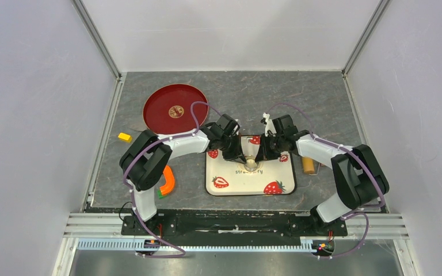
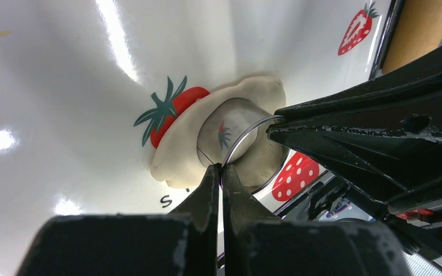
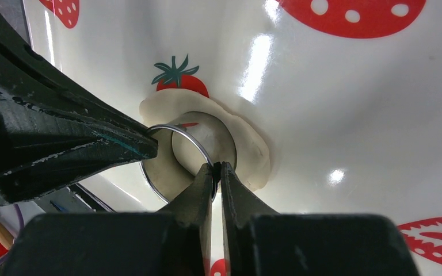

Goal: Roll out the dumpling wrappers from the dough

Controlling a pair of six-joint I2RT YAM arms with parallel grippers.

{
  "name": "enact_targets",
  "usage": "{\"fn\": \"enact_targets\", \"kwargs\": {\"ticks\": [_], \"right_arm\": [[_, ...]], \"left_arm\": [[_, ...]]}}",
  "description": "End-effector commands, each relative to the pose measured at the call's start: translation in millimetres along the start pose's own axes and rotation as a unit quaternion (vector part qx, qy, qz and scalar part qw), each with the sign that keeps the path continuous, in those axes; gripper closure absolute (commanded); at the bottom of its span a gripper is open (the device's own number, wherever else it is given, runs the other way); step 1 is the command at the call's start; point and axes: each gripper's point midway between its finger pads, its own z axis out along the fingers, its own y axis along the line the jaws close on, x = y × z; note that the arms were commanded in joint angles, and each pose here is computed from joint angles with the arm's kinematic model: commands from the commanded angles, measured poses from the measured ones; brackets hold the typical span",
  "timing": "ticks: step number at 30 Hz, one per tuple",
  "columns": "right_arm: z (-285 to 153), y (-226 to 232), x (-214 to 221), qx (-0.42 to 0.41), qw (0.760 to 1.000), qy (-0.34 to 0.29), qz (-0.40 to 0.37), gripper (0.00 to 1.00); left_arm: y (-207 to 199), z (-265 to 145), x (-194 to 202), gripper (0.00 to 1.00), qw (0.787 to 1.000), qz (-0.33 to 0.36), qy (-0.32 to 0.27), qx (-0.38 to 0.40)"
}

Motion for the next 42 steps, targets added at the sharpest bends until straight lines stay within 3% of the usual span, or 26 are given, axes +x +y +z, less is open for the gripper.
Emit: {"fn": "enact_targets", "kwargs": {"ticks": [1,6,11,21,28,34,42], "right_arm": [[9.0,-10.5,17.2,0.031,0.999,0.042,-0.006,0.92],[6.3,-2.8,5.5,0.020,0.999,0.031,-0.006,0.89],[1.7,9.8,-8.0,0.001,1.000,0.022,-0.009,0.84],[-17.0,31.2,-33.3,-0.018,1.000,-0.005,-0.016,0.56],[-31.2,36.8,-44.7,-0.009,0.999,-0.016,-0.027,0.34],[-51.9,32.4,-56.6,0.002,0.998,-0.051,-0.030,0.18],[-64.1,-1.2,-41.5,0.008,0.999,-0.052,-0.007,0.14]], "left_arm": [[47.9,1.8,17.1,0.98,0.993,0.009,0.022,-0.113],[28.4,-7.3,4.4,0.92,0.995,0.021,0.013,-0.097],[5.6,-17.8,-6.2,0.78,0.997,0.032,0.004,-0.069],[-34.9,-41.2,-21.9,0.58,0.998,0.050,-0.020,-0.012],[-47.7,-64.6,-29.8,0.54,0.997,0.030,-0.050,0.059],[-24.4,-88.6,-33.1,0.50,0.991,-0.016,-0.072,0.115],[63.1,-118.4,-18.0,0.43,0.990,-0.079,-0.076,0.092]]}}
